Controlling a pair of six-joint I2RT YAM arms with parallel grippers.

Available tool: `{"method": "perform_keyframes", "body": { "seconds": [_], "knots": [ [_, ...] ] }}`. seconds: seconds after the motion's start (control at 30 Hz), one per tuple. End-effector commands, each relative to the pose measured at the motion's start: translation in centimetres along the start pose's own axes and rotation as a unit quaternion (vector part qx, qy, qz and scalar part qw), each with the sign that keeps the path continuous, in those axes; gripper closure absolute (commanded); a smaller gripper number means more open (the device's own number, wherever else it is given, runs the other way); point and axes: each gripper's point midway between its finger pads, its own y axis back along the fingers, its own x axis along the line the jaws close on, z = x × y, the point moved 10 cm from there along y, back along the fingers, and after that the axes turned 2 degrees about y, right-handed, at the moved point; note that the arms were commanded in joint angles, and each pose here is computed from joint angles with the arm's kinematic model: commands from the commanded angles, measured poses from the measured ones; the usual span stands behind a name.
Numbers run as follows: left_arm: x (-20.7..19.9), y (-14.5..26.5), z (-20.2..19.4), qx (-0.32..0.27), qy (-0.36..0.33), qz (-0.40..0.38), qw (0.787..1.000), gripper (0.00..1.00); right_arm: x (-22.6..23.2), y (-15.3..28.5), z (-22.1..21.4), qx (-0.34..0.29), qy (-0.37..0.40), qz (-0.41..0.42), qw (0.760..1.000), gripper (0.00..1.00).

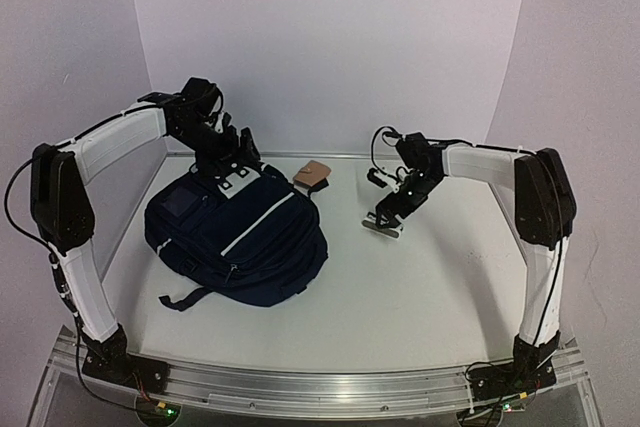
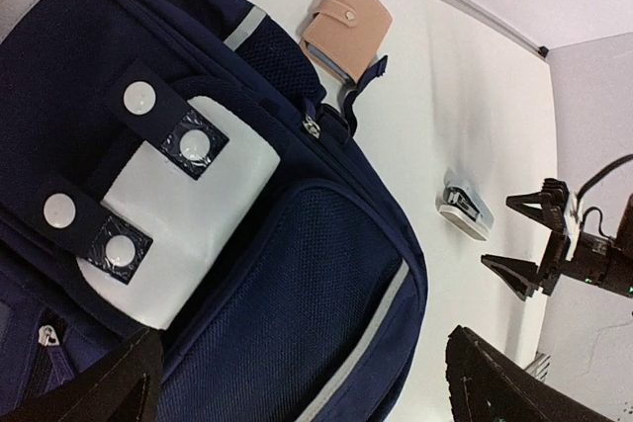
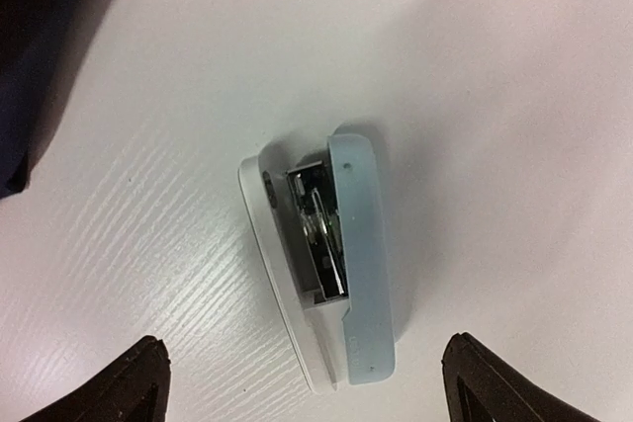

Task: Pack the student bag
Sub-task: Pick up the stationery from the center of the board.

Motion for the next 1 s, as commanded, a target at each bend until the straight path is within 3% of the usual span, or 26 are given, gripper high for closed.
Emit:
{"method": "perform_keyframes", "body": {
  "seconds": [0.0,0.3,0.43,0.8,0.97],
  "knots": [
    [-1.8,1.2,-2.4,0.022,-0.044,-0.004,0.999,0.0,0.0,-0.9,-0.2,0.025,0.038,0.006,0.999,0.07],
    [-4.2,-0.2,-6.9,0.091,-0.11,0.021,0.989,0.15,-0.8,-3.7,-0.9,0.064,0.045,-0.018,0.997,0.2],
    [-4.7,-1.0,-8.7,0.114,-0.139,0.047,0.982,0.19,-1.2,-4.5,-1.0,0.074,0.039,-0.032,0.996,0.32],
    [-6.0,-3.5,-11.2,0.151,-0.222,0.131,0.954,0.17,-0.9,-2.8,-0.6,0.055,0.0,-0.032,0.998,0.64],
    [-6.9,-5.3,-13.1,0.167,-0.286,0.189,0.924,0.16,-0.6,-0.9,-0.2,0.033,-0.022,-0.028,0.999,0.74]
  ]
}}
